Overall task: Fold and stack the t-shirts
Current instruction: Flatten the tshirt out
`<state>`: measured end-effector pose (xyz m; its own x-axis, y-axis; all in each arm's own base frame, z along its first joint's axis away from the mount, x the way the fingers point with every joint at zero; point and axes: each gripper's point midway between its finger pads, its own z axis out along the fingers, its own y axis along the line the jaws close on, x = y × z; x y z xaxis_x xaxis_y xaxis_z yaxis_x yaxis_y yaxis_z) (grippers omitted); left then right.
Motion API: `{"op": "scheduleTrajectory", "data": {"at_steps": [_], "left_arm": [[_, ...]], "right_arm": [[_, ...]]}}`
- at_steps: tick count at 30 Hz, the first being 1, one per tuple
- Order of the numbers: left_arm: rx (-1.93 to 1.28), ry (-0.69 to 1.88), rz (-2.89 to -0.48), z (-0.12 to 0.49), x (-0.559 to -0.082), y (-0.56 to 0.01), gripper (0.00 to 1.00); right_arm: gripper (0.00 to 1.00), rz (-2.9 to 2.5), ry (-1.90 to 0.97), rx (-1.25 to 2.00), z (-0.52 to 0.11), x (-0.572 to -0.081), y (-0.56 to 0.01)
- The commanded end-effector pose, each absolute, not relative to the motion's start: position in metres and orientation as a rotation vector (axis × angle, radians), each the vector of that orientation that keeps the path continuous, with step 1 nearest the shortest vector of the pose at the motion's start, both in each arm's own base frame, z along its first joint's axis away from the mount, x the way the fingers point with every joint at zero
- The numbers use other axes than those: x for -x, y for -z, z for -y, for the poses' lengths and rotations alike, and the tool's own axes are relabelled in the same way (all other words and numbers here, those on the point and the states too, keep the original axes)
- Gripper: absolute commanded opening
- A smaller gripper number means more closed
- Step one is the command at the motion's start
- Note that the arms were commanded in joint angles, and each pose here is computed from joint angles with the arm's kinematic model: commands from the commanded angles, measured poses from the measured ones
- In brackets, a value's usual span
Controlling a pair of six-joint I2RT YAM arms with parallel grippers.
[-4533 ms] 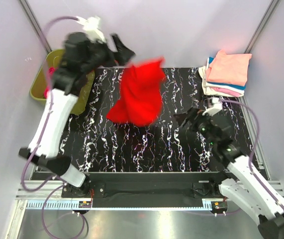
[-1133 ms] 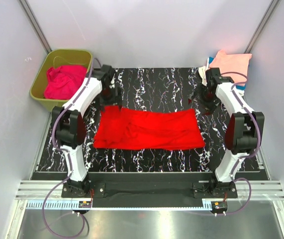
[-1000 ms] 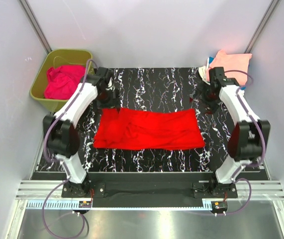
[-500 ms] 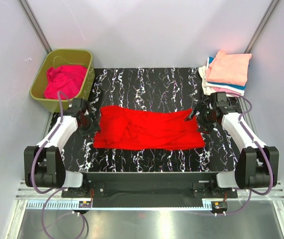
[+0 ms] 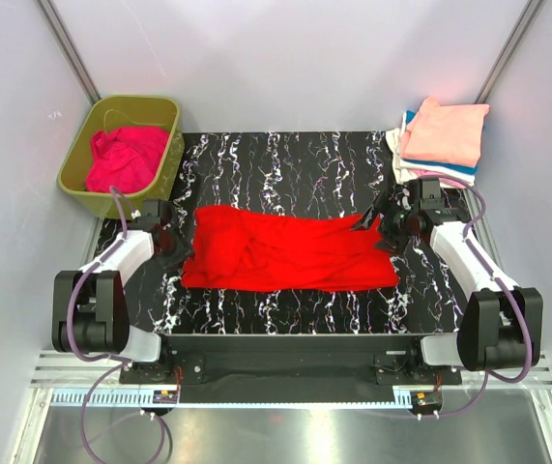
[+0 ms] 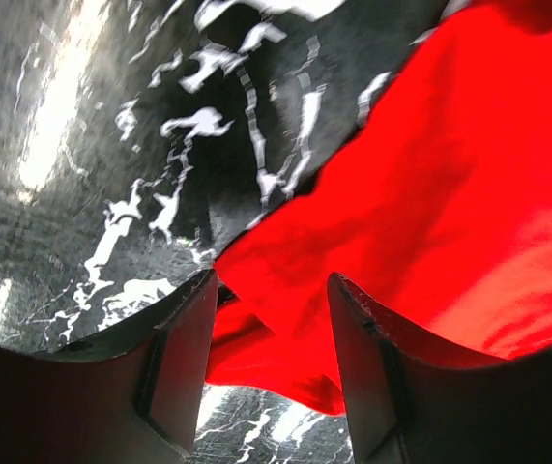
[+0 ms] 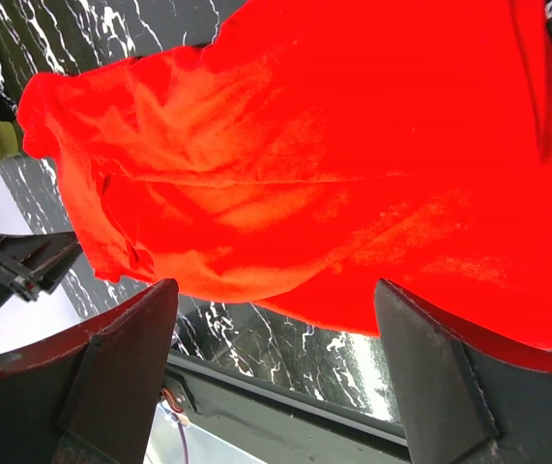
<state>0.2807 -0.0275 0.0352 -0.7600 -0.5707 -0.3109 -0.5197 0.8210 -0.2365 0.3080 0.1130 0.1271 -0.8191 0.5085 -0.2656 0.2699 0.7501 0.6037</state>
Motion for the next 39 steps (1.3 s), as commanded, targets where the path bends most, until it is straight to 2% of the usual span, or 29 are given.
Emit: {"op": "scheduleTrajectory", "data": {"at_steps": [1, 9, 16, 19, 21, 23, 24, 30, 35, 39], "left_arm": [[0.872, 0.157, -2.565, 0.021, -0.29, -0.033, 0.55], [0.921, 0.134, -2.582, 0.019, -0.28, -0.022, 0.58], [0.951, 0.164, -2.591, 0.024, -0.272, -0.011, 0.55], [0.957, 0.156, -2.582, 0.022, -0.273, -0.009, 0.49], [0.955, 0.149, -2.579, 0.021, -0.273, -0.009, 0.37], [0.943, 0.145, -2.569, 0.02, -0.278, -0.014, 0.29], [0.945, 0.135, -2.573, 0.019, -0.277, -0.014, 0.21], [0.92, 0.139, -2.544, 0.017, -0.288, -0.039, 0.03], [0.834, 0.162, -2.502, 0.018, -0.297, -0.084, 0.0], [0.745, 0.16, -2.478, 0.016, -0.298, -0.119, 0.0]], "right_arm": [[0.89, -2.497, -0.833, -0.523, -0.12, -0.306, -0.138], [0.89, -2.517, -0.819, -0.52, -0.118, -0.303, -0.133], [0.89, -2.531, -0.784, -0.51, -0.115, -0.3, -0.131], [0.89, -2.536, -0.774, -0.518, -0.113, -0.3, -0.13], [0.89, -2.534, -0.772, -0.516, -0.113, -0.3, -0.131], [0.89, -2.536, -0.761, -0.519, -0.112, -0.299, -0.131], [0.89, -2.532, -0.76, -0.519, -0.112, -0.3, -0.133], [0.89, -2.532, -0.685, -0.583, -0.103, -0.301, -0.131], [0.88, -2.593, -0.358, -0.729, -0.063, -0.303, -0.113], [0.79, -2.595, -0.281, -0.804, -0.053, -0.312, -0.105]]}}
